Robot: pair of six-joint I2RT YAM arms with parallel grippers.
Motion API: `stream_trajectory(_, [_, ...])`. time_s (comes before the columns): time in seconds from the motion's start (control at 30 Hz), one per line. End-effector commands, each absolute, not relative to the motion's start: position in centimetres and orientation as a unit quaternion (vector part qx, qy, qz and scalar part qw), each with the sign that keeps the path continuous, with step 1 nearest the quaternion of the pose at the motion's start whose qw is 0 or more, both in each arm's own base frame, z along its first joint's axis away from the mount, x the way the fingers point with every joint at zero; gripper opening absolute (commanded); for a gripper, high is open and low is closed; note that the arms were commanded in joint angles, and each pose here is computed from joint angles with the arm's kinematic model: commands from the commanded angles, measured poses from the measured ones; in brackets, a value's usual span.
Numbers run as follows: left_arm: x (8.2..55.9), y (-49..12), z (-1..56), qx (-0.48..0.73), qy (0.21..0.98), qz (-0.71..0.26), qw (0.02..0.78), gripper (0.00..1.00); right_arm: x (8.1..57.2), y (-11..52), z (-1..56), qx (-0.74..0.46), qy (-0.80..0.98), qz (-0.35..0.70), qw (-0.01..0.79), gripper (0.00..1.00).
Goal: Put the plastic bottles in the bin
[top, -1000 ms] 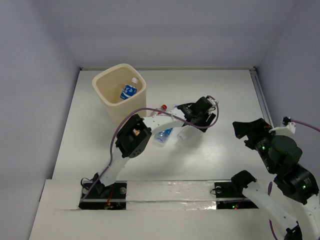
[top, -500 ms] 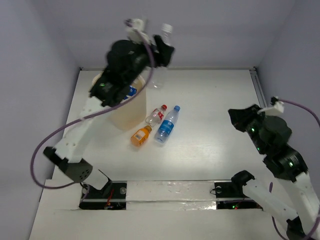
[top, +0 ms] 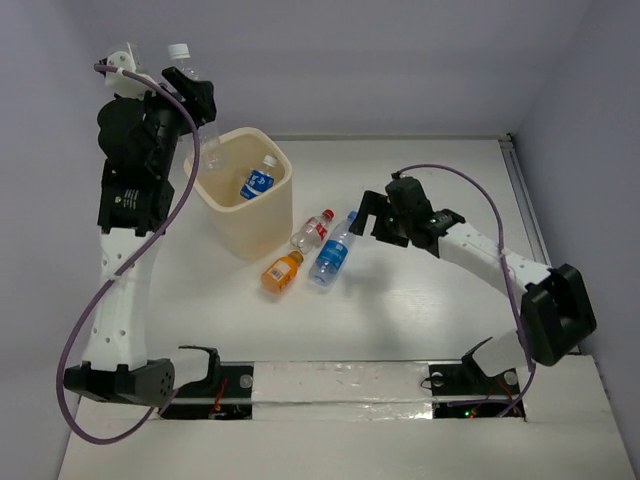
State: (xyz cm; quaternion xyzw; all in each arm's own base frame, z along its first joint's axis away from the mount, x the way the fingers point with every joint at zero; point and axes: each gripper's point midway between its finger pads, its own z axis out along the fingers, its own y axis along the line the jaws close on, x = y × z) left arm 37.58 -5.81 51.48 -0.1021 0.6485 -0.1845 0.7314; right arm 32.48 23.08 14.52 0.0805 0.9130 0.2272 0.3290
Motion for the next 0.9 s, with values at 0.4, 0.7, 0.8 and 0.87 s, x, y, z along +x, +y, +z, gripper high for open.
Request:
stream_trajectory(0.4, [42.3, -5.9, 47.3, -0.092, 0.643, -0.214, 0.73, 0.36, 37.5, 29.5, 10.0, 0.081, 0.917, 0.266, 0.285, 1.0])
stream_trajectory(0.7, [43.9, -5.8, 43.0, -0.071, 0.652, -0.187, 0.731, 0.42, 37.4, 29.5, 7.3, 0.097, 0.929, 0.249, 0.258, 0.87])
stream_trajectory(0.8, [44.2, -5.7, 41.1, -0.072, 0.659, -0.182, 0.727, 0.5, 37.2, 29.4, 6.8, 0.103, 0.93, 0.247, 0.253, 0.8])
stream_trajectory(0.87, [44.3, -5.7, 39.8, -0.071, 0.667, -0.179, 0.72, 0.53, 37.0, 29.1, 6.4, 0.105, 0.932, 0.241, 0.248, 0.69])
